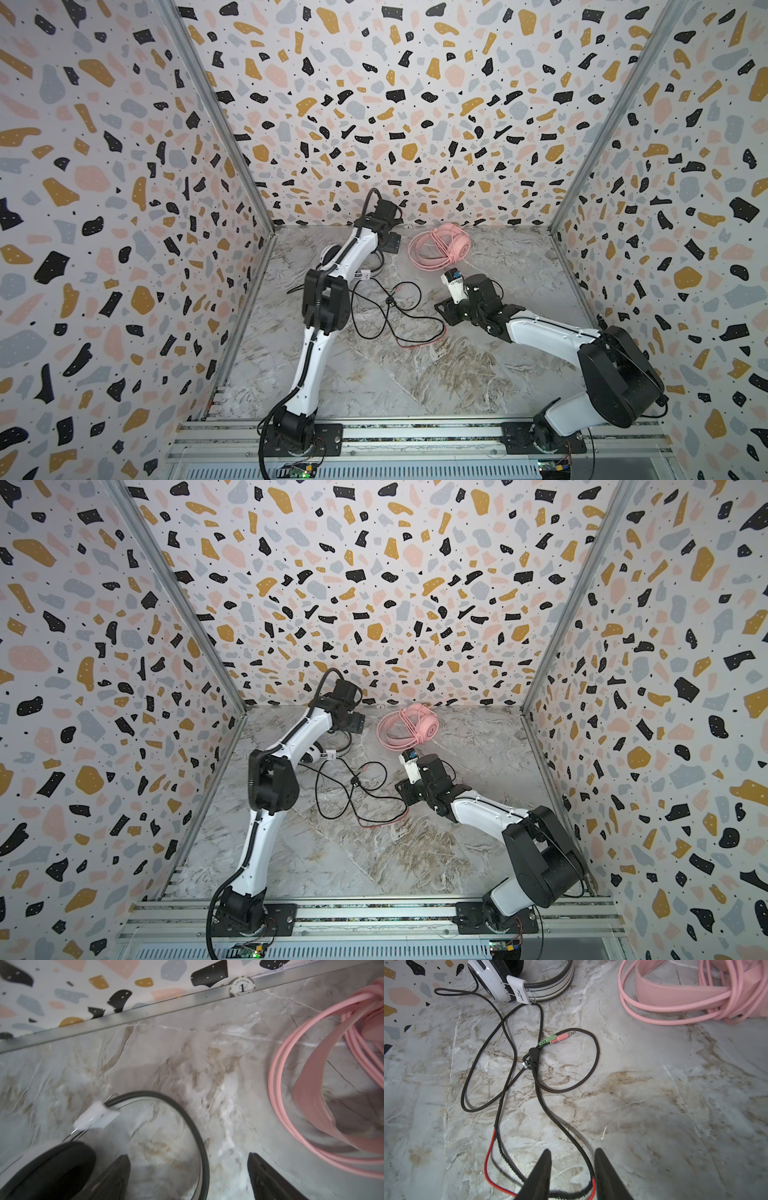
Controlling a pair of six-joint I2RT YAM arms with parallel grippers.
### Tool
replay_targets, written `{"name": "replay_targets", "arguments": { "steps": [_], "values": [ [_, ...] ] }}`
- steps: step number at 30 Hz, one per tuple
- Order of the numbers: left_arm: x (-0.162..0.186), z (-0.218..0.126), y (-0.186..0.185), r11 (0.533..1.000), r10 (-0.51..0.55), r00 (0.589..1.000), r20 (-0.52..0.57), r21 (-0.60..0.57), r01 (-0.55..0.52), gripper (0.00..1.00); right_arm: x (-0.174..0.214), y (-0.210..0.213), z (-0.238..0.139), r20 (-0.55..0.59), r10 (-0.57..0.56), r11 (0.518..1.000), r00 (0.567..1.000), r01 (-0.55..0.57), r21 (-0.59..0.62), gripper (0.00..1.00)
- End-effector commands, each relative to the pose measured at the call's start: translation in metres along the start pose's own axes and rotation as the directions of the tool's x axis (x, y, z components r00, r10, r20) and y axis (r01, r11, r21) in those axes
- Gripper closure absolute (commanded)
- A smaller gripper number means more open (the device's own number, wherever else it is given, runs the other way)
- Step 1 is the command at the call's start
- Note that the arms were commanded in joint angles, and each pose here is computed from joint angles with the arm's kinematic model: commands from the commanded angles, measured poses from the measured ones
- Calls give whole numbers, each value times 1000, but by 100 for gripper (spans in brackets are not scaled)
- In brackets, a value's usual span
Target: Wrap the headphones
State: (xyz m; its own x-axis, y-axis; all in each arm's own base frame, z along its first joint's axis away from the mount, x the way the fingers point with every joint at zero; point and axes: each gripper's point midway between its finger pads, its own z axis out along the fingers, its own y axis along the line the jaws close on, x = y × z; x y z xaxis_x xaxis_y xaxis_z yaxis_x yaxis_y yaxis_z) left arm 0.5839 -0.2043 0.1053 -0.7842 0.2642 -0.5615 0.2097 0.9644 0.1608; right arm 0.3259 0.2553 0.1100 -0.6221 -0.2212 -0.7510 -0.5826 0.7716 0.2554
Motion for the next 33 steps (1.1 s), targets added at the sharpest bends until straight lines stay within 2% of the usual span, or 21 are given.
{"name": "replay_targets", "arguments": {
  "steps": [1,4,5,9,12,15,18,21,26,33],
  "values": [
    [-6,-12,17,973,203,979,-18,-105,-204,11,-11,5,-8,54,5,1000,999,-3,-26,63],
    [-4,-8,14,923,373,928,13,-109,-370,9,-7,7,-6,52,16,999,999,-13,-48,63],
    [-8,-11,16,909,402,915,37,-137,-394,8,-7,9,-5,53,20,998,998,-17,-61,63],
    [-36,-22,29,891,427,896,122,-227,-393,4,-3,13,-2,38,26,996,999,-23,-91,63],
    [-52,-18,41,893,419,899,126,-238,-382,6,-4,14,-3,42,27,995,999,-23,-96,63],
    [-53,-6,60,908,379,919,105,-232,-348,9,-4,13,-5,49,31,995,998,-26,-93,62],
    [-37,7,74,917,342,936,84,-249,-313,18,-2,6,-4,41,43,996,998,-40,-80,62],
    [-20,19,75,922,338,940,50,-217,-320,22,0,5,-3,37,59,994,998,-56,-90,63],
    [0,36,81,923,332,943,-23,-199,-330,22,2,6,-1,24,61,993,998,-58,-101,62],
    [21,57,92,938,297,952,-69,-167,-305,23,3,2,-2,24,58,995,998,-56,-80,63]
  ]
}}
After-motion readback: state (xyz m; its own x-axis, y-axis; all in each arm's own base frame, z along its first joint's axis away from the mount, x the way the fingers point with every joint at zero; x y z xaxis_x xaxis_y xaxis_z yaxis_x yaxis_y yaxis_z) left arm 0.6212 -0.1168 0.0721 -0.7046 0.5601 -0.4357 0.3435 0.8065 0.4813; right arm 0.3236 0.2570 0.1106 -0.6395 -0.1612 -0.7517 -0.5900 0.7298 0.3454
